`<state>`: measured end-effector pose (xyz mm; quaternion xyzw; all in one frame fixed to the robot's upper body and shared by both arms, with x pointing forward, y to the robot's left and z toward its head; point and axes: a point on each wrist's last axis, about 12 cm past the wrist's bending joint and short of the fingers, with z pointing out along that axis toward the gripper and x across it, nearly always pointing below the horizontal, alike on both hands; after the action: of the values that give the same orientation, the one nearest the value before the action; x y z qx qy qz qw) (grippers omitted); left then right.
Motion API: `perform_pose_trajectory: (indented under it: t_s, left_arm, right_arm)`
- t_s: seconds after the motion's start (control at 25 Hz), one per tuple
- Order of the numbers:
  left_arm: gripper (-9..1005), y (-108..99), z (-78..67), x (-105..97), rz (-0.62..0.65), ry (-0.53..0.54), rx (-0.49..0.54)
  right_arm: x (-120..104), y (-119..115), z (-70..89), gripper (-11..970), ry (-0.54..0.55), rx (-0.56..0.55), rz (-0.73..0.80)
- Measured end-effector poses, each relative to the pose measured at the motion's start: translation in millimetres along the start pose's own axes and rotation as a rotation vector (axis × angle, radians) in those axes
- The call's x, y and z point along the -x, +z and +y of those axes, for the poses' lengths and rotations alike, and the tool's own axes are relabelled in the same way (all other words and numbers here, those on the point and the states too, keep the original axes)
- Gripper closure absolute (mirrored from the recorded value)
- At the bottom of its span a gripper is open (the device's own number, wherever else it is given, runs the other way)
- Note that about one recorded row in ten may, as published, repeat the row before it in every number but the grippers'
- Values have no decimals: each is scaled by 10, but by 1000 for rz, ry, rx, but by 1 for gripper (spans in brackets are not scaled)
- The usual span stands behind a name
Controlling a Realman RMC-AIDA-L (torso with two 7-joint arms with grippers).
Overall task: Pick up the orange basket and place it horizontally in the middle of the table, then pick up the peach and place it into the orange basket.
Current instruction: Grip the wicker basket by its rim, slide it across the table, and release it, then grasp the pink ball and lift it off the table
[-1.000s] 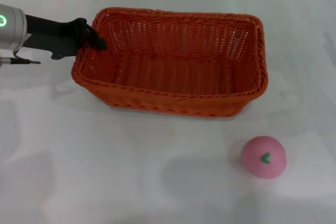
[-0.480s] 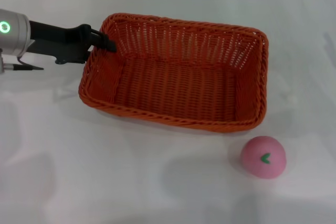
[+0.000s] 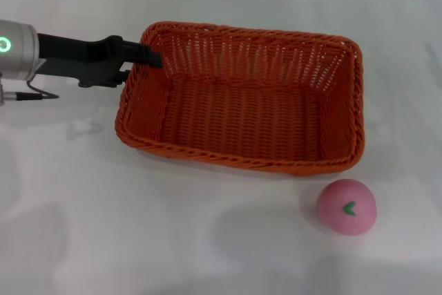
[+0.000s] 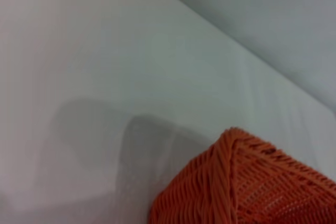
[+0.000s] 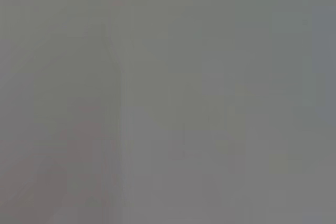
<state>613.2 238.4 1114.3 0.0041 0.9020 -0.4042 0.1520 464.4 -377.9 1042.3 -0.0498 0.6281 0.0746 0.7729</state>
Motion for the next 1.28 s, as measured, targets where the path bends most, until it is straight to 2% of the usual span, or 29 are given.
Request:
perform_pose_trajectory:
  t_s: [0.16,0.28,0.36,0.52,0.64,0.8,1.0,1.2,1.28]
  left_arm:
    - [365,-94,106,-37,-42,16,-23]
    - [309,-183,202,-67,-76,52,-32]
    - [265,-234,242,-85,-101,83,-44]
    - [167,-360,331,-139,-168,175,-55]
    - [169,-453,421,-203,-232,259,-53]
    - [172,-572,531,-293,-342,368,-63]
    - [176,-635,641,-509,-495,521,-73]
    - [175,-708,752,-756,-661,653,-38]
    - [173,-740,779,-805,-694,661,-33]
  right_arm:
    - [2,-55,-7,266,1,3,1]
    - [31,-150,-56,266,-36,33,17]
    - [75,-228,-132,266,-50,64,39]
    - [250,-411,-414,265,-40,96,123]
    - [438,-539,-607,263,-55,139,209]
    - [669,-582,-723,260,-70,244,342]
    - [850,-527,-655,257,-102,451,511]
    - [930,-317,-446,256,-92,646,685]
    - [931,-237,-339,256,-87,712,746]
